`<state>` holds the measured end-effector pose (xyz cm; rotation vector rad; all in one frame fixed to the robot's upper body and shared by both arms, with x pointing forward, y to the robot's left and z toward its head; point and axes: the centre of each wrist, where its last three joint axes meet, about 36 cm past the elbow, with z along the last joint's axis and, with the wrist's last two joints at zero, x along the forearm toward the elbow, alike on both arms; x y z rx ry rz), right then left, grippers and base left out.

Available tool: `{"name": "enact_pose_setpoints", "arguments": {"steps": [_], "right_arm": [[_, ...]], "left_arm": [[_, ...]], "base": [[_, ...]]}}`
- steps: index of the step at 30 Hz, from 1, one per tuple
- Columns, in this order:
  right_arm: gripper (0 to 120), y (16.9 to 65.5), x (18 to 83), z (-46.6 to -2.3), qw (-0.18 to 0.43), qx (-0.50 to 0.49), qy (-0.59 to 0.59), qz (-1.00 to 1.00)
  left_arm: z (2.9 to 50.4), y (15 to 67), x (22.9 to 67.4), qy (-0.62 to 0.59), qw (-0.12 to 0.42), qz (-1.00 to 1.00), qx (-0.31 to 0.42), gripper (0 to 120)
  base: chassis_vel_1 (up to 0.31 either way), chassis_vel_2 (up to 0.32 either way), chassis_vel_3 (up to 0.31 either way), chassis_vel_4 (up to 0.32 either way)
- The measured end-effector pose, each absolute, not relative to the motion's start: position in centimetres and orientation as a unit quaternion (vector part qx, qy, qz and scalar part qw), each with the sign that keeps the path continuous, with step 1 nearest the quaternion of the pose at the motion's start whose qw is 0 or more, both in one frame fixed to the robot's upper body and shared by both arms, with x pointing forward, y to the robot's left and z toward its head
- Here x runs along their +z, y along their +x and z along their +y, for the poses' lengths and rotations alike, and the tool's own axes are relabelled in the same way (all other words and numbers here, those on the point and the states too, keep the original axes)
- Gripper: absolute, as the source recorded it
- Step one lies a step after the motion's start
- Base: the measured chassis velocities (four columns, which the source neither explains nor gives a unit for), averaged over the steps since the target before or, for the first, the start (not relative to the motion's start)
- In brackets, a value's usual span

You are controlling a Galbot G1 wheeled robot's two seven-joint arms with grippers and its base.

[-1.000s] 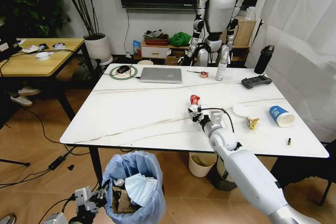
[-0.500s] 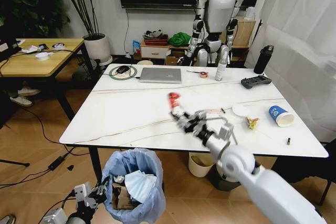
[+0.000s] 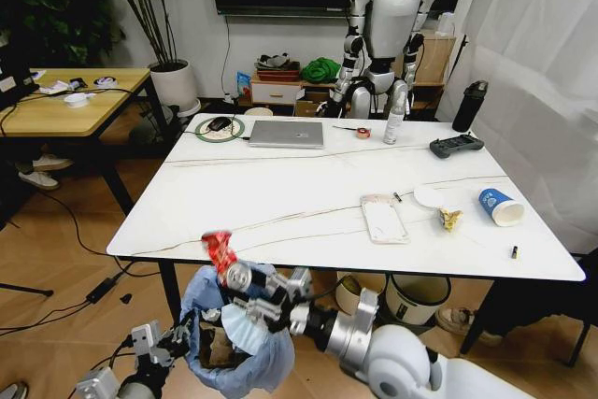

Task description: Pick up the trash bin and place the trash from the table into it.

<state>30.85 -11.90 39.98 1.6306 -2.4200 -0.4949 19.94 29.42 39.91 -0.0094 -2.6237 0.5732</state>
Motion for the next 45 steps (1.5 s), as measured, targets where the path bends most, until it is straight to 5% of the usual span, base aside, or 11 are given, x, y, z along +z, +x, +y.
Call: {"name": "enact_pose_setpoints", "arguments": {"steps": [13, 18, 25, 40, 45], "right_arm": [[81, 29.9, 37.9, -14.0, 0.087, -0.134, 0.499, -0.852], [99, 32.9, 39.2, -15.8, 0.07, -0.101, 0.414, -0.902], [100, 38.7, 39.1, -20.8, 0.086, -0.001, 0.232, -0.969], [98, 42.0, 37.9, -28.9, 0.154, 0.104, 0.153, -0.97], [80, 42.7, 36.7, -31.0, 0.167, 0.114, 0.146, -0.968]], "left_arm": [[29.4, 20.1, 39.8, -0.005, 0.227, -0.951, 0.209, 0], [29.4, 20.1, 39.6, -0.007, 0.23, -0.95, 0.21, 0], [29.2, 20.0, 39.2, -0.009, 0.235, -0.948, 0.212, 0], [29.4, 20.3, 39.3, -0.016, 0.235, -0.949, 0.212, 0], [29.5, 20.4, 39.3, -0.017, 0.234, -0.949, 0.212, 0]], "base": [[0.0, 0.0, 0.0, 0.0], [0.0, 0.0, 0.0, 0.0], [0.0, 0.0, 0.0, 0.0], [0.0, 0.0, 0.0, 0.0], [0.0, 0.0, 0.0, 0.0]]}}
